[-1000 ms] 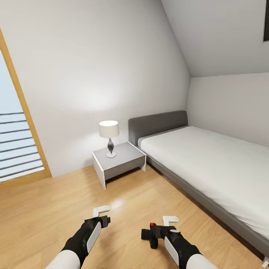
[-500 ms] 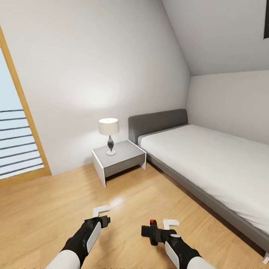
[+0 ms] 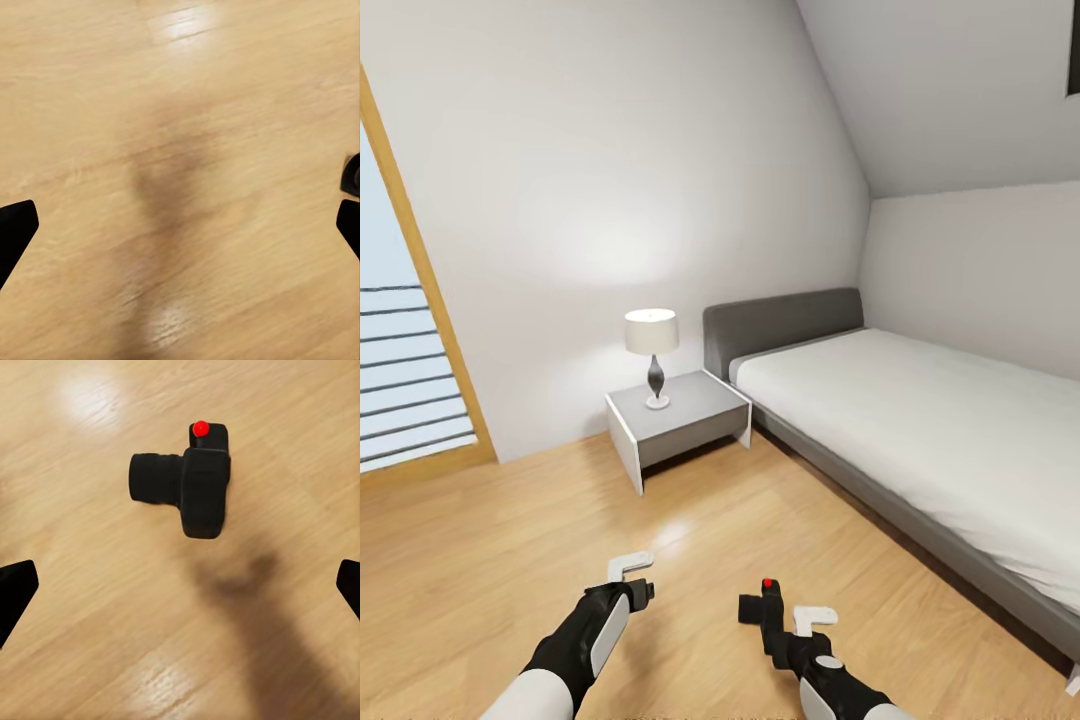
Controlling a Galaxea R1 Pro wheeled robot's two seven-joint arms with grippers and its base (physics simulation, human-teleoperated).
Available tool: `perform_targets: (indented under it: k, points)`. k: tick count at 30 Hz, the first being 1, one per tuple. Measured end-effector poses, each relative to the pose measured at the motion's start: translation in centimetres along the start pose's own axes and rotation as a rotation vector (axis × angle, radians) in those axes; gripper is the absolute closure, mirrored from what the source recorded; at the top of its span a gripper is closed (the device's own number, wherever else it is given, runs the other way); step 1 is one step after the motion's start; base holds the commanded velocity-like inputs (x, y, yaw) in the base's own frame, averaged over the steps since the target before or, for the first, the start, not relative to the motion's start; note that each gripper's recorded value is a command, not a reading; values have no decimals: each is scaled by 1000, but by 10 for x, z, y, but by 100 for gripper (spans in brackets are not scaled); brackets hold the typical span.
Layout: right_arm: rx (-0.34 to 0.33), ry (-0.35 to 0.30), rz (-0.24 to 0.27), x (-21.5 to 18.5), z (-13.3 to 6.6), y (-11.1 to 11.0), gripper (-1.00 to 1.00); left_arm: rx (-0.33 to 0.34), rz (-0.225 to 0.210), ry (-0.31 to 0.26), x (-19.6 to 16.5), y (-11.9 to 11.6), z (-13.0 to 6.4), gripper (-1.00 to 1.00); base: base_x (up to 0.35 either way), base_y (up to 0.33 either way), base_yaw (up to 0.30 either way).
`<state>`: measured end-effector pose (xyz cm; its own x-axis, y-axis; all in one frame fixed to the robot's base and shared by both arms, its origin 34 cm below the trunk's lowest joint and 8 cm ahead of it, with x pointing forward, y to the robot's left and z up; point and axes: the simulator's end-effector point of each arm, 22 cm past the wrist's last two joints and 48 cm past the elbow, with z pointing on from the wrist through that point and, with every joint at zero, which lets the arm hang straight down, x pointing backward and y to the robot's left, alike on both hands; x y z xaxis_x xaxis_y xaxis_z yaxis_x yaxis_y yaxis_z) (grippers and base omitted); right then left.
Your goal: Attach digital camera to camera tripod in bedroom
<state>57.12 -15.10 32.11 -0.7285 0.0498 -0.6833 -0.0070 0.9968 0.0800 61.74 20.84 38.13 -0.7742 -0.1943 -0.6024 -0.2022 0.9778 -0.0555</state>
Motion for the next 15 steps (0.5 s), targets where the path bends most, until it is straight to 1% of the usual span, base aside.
perform_targets:
  k: [12, 15]
  points:
    - [-10, -1, 0, 24, 15, 0, -100, -1, -1, 0, 22, 4, 17, -100, 0, 0, 0]
    - [-12, 11, 1, 30, 17, 0, -100, -3, 0, 12, 27, 5, 21, -100, 0, 0, 0]
